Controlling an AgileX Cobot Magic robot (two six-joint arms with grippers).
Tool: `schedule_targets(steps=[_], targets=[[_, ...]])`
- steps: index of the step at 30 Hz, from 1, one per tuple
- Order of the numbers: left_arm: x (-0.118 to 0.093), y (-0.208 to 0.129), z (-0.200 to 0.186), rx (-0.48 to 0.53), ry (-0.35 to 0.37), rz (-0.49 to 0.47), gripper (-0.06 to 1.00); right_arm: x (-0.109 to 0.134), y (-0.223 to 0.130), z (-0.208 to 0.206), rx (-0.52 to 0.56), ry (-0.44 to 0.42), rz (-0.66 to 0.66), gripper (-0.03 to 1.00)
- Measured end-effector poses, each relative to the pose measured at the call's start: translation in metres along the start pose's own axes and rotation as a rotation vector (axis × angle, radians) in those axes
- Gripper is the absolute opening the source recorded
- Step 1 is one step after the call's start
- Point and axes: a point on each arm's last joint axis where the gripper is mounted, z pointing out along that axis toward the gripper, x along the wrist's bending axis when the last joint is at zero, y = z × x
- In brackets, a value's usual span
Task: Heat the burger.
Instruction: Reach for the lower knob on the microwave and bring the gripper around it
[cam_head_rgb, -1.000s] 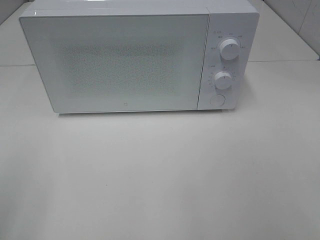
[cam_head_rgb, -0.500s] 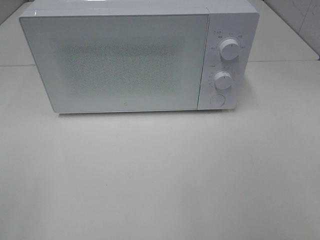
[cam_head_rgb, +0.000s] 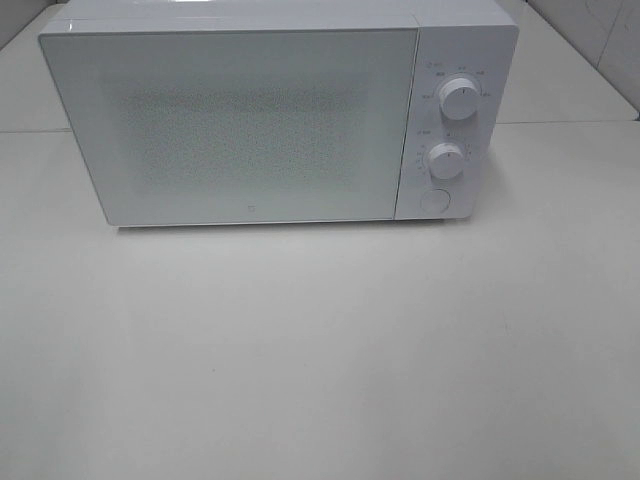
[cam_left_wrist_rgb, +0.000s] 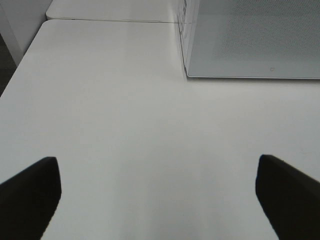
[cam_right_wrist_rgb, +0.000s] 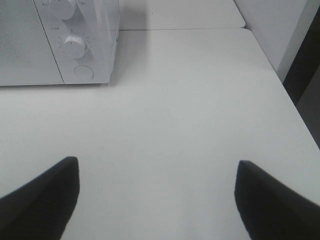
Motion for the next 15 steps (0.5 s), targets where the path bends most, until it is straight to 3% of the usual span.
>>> schedule_targets(steps=[15], targets=[[0.0,0.0,0.0,0.0,0.0,0.002,0.97,0.0,0.0,0.0,0.0,0.0,0.0,0.76]])
